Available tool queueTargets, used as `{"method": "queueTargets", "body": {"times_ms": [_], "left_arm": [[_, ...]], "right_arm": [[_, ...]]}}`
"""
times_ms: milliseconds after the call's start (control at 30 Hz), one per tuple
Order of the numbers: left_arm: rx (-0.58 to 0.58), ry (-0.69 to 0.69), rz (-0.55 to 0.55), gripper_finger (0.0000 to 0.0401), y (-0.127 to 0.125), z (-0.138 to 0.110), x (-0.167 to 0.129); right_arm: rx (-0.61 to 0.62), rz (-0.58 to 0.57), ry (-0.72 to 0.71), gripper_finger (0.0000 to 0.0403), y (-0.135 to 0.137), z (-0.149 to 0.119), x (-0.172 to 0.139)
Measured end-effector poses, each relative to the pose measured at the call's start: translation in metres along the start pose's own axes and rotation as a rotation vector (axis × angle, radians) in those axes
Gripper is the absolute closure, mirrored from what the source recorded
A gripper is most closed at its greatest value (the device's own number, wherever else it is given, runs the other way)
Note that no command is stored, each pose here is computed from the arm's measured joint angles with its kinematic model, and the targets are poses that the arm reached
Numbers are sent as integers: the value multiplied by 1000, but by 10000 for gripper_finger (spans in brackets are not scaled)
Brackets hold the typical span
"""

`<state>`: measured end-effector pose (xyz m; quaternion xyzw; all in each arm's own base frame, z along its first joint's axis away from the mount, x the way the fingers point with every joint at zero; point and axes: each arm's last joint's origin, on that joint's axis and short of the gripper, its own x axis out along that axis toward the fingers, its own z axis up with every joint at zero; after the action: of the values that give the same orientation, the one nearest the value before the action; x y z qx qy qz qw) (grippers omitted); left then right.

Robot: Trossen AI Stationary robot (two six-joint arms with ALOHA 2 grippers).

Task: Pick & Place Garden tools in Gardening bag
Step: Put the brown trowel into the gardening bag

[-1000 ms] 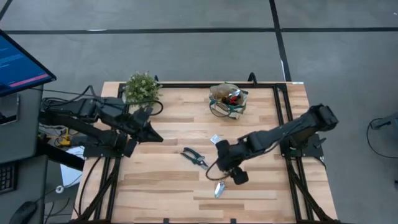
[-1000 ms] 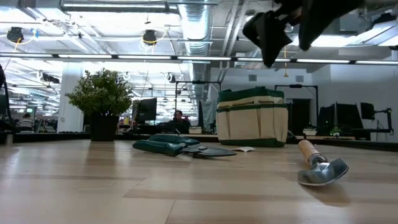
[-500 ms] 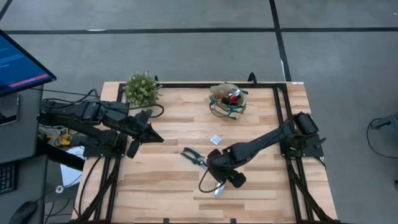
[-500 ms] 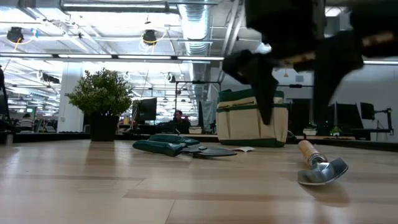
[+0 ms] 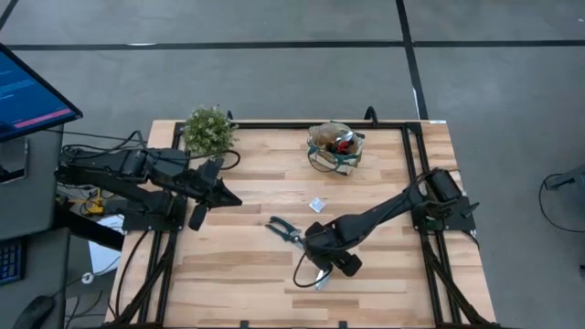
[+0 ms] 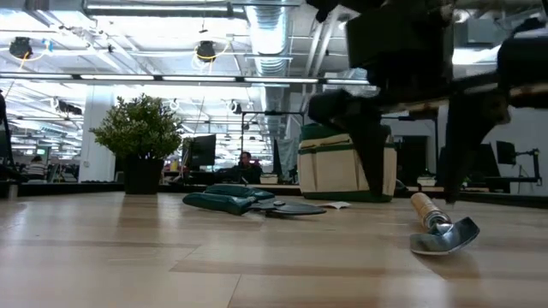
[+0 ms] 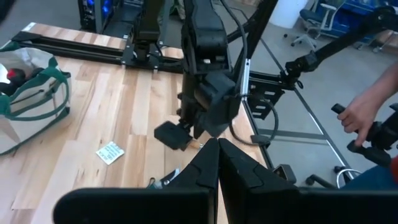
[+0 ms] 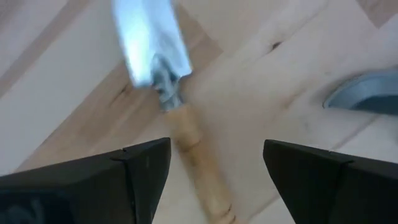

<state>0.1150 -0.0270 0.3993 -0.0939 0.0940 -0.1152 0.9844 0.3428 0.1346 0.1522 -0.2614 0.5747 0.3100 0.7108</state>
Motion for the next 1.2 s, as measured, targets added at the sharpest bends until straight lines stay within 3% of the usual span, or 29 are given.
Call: {"method": "queueTargets", "body": {"times_ms": [367,500,700,1000,1200], "left_arm": [[0,-9,0,396,0,1,0],[0,-12,9,396,0,1,0],[0,-19,8,396,0,2,0],[0,-20,8,396,0,2,0],[0,-20,8,396,0,2,0]], "right_arm": [[7,4,44,170,2,1,20],[12,4,47,232,2,1,20],[112,17,44,343,2,1,20],[294,35,22,348,-6,4,15],[362,8,-67,348,-18,15,-11]]}}
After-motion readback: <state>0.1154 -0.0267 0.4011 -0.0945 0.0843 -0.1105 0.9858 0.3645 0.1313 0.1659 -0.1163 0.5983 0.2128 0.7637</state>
